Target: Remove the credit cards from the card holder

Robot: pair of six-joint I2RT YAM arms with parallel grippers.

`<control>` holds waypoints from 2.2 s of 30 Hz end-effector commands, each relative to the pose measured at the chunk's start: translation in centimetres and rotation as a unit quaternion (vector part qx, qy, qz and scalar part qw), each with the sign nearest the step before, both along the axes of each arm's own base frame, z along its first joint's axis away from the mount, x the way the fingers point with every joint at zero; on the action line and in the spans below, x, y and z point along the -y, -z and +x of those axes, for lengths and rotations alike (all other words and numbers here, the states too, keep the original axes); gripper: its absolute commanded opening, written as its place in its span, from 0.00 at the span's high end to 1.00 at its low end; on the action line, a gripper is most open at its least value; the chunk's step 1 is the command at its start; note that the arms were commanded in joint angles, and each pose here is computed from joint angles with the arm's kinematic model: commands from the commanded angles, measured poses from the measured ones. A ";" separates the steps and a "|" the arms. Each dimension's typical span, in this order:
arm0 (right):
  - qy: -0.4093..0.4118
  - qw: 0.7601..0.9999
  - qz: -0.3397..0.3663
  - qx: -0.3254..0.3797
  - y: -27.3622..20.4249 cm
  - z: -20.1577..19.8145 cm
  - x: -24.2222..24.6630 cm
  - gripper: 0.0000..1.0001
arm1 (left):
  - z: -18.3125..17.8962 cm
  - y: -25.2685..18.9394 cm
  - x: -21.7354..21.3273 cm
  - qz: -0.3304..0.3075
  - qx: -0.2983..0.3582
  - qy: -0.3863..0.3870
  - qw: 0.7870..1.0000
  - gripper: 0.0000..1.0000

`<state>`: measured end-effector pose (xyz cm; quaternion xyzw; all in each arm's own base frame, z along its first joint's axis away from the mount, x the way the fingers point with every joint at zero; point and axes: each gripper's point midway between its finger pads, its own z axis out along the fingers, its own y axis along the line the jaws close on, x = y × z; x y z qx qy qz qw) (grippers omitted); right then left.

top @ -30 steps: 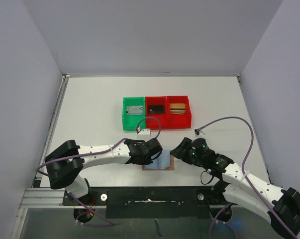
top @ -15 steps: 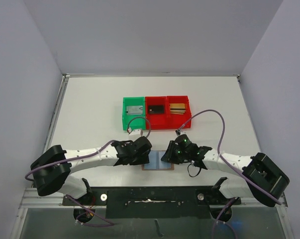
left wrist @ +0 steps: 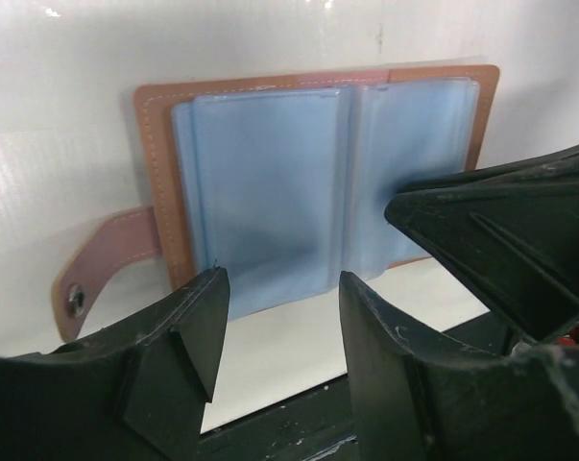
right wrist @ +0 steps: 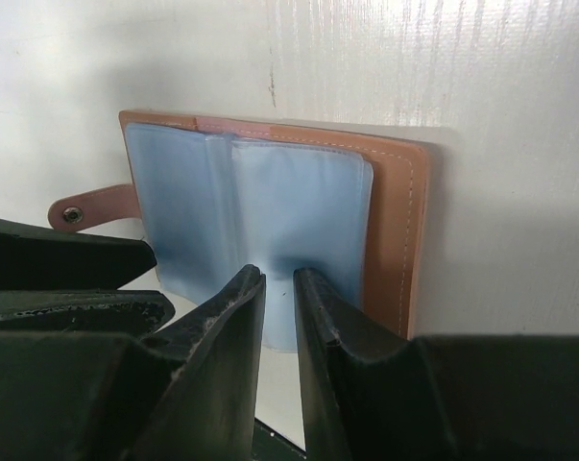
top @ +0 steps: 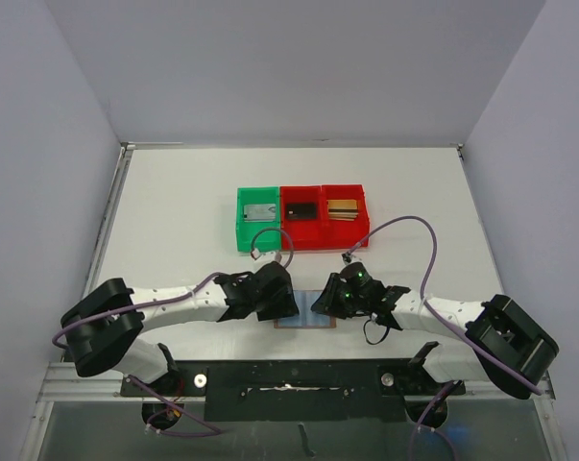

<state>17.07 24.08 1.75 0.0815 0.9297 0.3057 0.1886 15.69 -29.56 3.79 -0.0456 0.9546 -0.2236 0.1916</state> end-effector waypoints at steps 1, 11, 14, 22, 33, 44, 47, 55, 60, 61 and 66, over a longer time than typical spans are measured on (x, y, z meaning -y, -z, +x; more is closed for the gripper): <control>0.010 0.997 -0.065 -0.031 3.2 -1.6 2.7 0.78 | 0.7 -1.3 2.2 -0.053 0.008 0.005 0.999 0.51; 0.009 0.997 -0.065 -0.034 3.4 -1.8 2.8 0.78 | 1.7 -1.2 -0.5 0.005 0.019 -0.030 0.999 0.49; 0.008 0.997 -0.065 -0.035 3.4 -1.7 2.7 0.78 | 2.2 -1.8 -1.3 0.022 0.037 -0.035 0.998 0.46; 0.005 0.997 -0.065 -0.036 3.4 -1.6 2.5 0.78 | 2.5 -1.1 -0.3 0.035 0.030 -0.008 0.999 0.45; 0.002 0.997 -0.064 -0.036 3.3 -1.5 2.3 0.78 | 1.5 1.5 0.5 0.050 0.014 0.009 0.999 0.47; 0.002 0.997 -0.062 -0.047 3.6 -1.7 2.1 0.79 | 1.1 -1.4 5.3 -0.078 0.029 0.053 0.995 0.59; 0.002 0.997 -0.066 -0.050 3.8 -1.9 2.2 0.79 | 1.1 -2.1 5.7 -0.101 0.034 0.053 0.993 0.61; 0.003 0.996 -0.070 -0.051 3.9 -1.8 2.3 0.80 | 1.8 -3.1 5.5 -0.090 0.051 0.044 0.994 0.75; 0.003 0.996 -0.071 -0.051 4.1 -1.9 2.4 0.80 | 2.0 -3.3 5.4 -0.069 0.051 0.050 0.995 0.83; 0.003 0.996 -0.072 -0.052 4.1 -2.0 2.5 0.80 | 2.0 -3.5 5.6 -0.070 0.051 0.052 0.995 0.83; 0.003 0.996 -0.073 -0.053 4.3 -2.1 2.6 0.80 | 1.7 -3.8 5.7 -0.064 0.045 0.057 0.995 0.76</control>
